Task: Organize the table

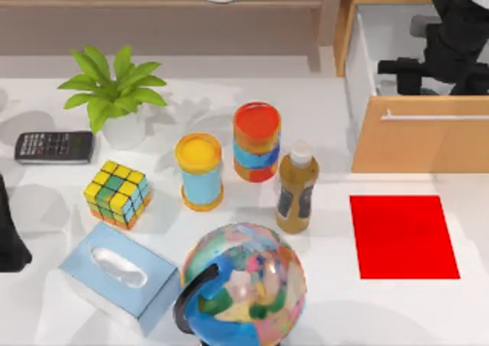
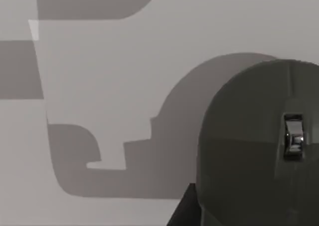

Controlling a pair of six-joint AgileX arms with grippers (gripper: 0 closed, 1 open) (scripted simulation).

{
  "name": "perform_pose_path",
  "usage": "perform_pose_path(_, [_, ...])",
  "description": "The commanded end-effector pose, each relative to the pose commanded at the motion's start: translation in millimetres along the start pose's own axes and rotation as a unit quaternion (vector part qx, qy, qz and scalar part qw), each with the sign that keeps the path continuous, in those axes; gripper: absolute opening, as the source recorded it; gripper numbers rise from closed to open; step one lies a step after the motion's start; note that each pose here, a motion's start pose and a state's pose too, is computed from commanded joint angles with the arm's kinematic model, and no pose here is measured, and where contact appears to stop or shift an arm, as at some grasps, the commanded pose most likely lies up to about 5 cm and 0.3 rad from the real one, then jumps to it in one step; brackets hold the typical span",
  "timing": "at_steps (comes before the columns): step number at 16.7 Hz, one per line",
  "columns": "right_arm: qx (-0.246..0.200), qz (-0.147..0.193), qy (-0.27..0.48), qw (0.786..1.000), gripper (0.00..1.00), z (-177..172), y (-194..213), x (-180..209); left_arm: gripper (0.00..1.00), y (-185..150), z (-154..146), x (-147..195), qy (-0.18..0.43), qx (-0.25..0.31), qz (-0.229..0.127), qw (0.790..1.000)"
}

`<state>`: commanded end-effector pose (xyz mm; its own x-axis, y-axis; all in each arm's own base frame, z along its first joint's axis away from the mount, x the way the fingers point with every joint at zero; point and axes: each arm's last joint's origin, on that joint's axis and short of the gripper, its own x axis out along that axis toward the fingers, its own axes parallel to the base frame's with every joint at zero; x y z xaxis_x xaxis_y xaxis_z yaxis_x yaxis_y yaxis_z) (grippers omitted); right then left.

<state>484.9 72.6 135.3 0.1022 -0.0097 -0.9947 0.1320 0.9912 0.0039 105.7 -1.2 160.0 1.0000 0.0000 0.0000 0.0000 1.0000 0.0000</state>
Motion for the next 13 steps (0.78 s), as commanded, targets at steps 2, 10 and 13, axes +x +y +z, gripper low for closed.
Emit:
perform_pose_path(2, [0.0, 0.0, 0.0, 1.0, 0.0, 0, 0, 0, 1.0, 0, 0, 0, 0.0, 0.0, 0.0, 1.0])
perform_pose_path(10, [0.001, 0.0, -0.001, 1.0, 0.0, 0, 0, -1, 1.0, 0, 0, 0, 0.0, 0.0, 0.0, 1.0])
perform_pose_path(13, [0.002, 0.001, -0.01, 1.0, 0.0, -3, 0, -19, 1.0, 0, 0, 0, 0.0, 0.0, 0.0, 1.0])
